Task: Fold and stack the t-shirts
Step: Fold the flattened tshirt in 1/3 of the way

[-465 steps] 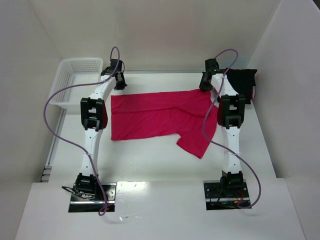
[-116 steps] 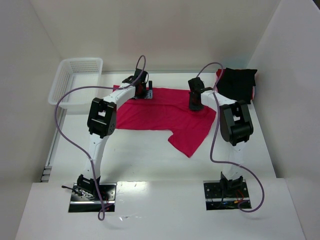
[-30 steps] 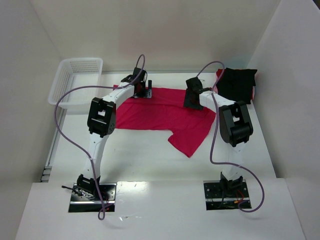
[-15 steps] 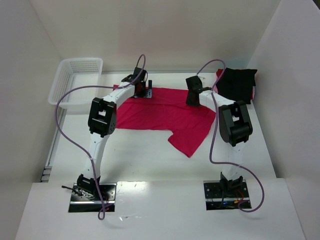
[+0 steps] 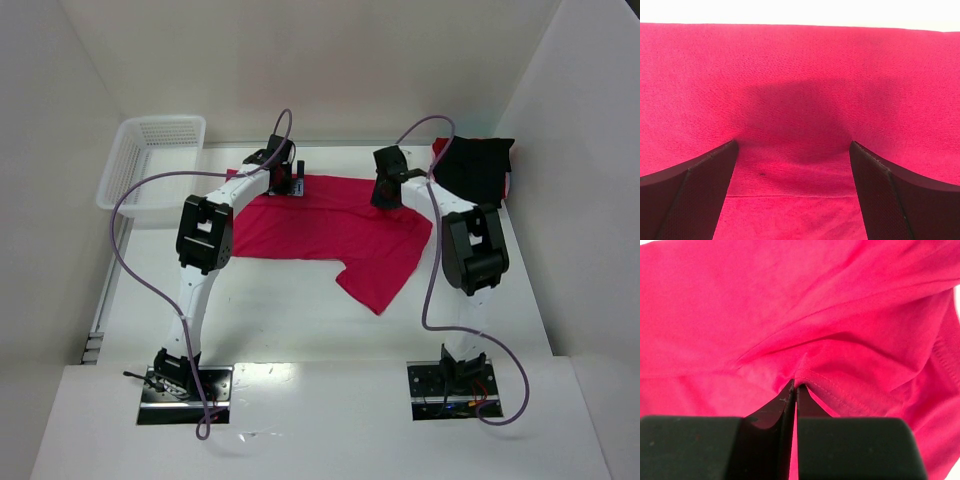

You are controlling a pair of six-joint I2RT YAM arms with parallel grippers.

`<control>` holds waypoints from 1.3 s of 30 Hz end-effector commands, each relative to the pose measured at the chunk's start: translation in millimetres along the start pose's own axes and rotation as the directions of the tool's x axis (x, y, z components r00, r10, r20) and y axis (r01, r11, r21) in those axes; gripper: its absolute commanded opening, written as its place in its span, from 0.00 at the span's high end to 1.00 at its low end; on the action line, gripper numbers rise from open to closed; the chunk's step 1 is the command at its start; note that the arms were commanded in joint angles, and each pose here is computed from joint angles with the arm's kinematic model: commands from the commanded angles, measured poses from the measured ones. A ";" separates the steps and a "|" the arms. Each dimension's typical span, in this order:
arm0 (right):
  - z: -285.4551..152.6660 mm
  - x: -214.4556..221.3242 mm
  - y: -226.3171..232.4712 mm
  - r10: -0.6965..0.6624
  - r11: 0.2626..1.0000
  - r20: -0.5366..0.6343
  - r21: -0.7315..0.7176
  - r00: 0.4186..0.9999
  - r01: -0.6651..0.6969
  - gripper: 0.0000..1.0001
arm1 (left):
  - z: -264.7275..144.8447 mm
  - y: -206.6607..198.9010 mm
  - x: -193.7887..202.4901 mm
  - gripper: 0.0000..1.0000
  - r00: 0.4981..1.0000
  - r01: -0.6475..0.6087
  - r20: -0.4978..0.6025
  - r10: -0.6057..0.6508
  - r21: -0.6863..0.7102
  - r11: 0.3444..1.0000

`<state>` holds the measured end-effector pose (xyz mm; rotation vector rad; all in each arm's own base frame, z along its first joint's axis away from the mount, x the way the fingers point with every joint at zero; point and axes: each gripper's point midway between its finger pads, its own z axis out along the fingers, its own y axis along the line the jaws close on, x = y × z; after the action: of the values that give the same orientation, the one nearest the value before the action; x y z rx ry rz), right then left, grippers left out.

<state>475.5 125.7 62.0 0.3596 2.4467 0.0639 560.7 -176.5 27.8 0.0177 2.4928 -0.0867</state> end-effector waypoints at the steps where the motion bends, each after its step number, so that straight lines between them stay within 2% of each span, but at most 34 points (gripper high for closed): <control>1: -40.5 -22.4 8.8 0.077 0.993 0.016 -0.093 0.997 -0.075 0.96 | 19.8 9.3 31.8 0.00 0.996 -0.016 -0.093 0.013 -0.025 1.000; 8: -65.4 9.1 9.1 0.113 0.980 -0.077 -0.158 0.991 -0.124 0.96 | 23.1 9.9 35.8 0.00 0.995 -0.017 -0.102 0.014 -0.027 0.999; 13: -61.3 48.2 3.4 0.102 0.977 -0.182 -0.166 0.978 -0.133 0.96 | 23.1 9.9 35.8 0.00 0.995 -0.017 -0.102 0.014 -0.027 0.999; 18: -55.9 70.6 2.0 0.066 0.976 -0.248 -0.184 0.967 -0.113 0.91 | 26.5 10.5 39.7 0.00 0.994 -0.018 -0.110 0.015 -0.029 0.999; 21: -51.9 81.6 -3.9 0.036 0.982 -0.280 -0.166 0.959 -0.086 0.82 | 26.5 10.5 39.7 0.00 0.994 -0.018 -0.110 0.015 -0.029 0.999; 23: -48.4 85.4 -9.3 0.026 0.987 -0.287 -0.143 0.958 -0.069 0.66 | 26.4 9.0 40.1 0.00 0.994 -0.017 -0.113 0.015 -0.020 1.000; 26: -55.4 68.7 -12.0 0.023 0.990 -0.225 -0.130 0.974 -0.053 0.40 | 25.4 8.1 36.3 0.00 0.994 -0.016 -0.104 0.014 -0.018 1.000; 33: -53.7 57.2 -32.8 -0.051 0.998 -0.183 -0.033 0.982 0.046 0.30 | 24.5 7.1 32.4 0.00 0.995 -0.015 -0.095 0.013 -0.016 1.000; 39: -38.8 66.9 -45.3 -0.075 0.996 -0.200 0.025 0.977 0.082 0.29 | 22.8 6.7 30.1 0.00 0.996 -0.014 -0.094 0.013 -0.016 1.000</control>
<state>381.8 113.6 47.0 0.3010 2.6722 0.1155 562.6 -177.1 27.1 0.0195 2.4962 -0.0836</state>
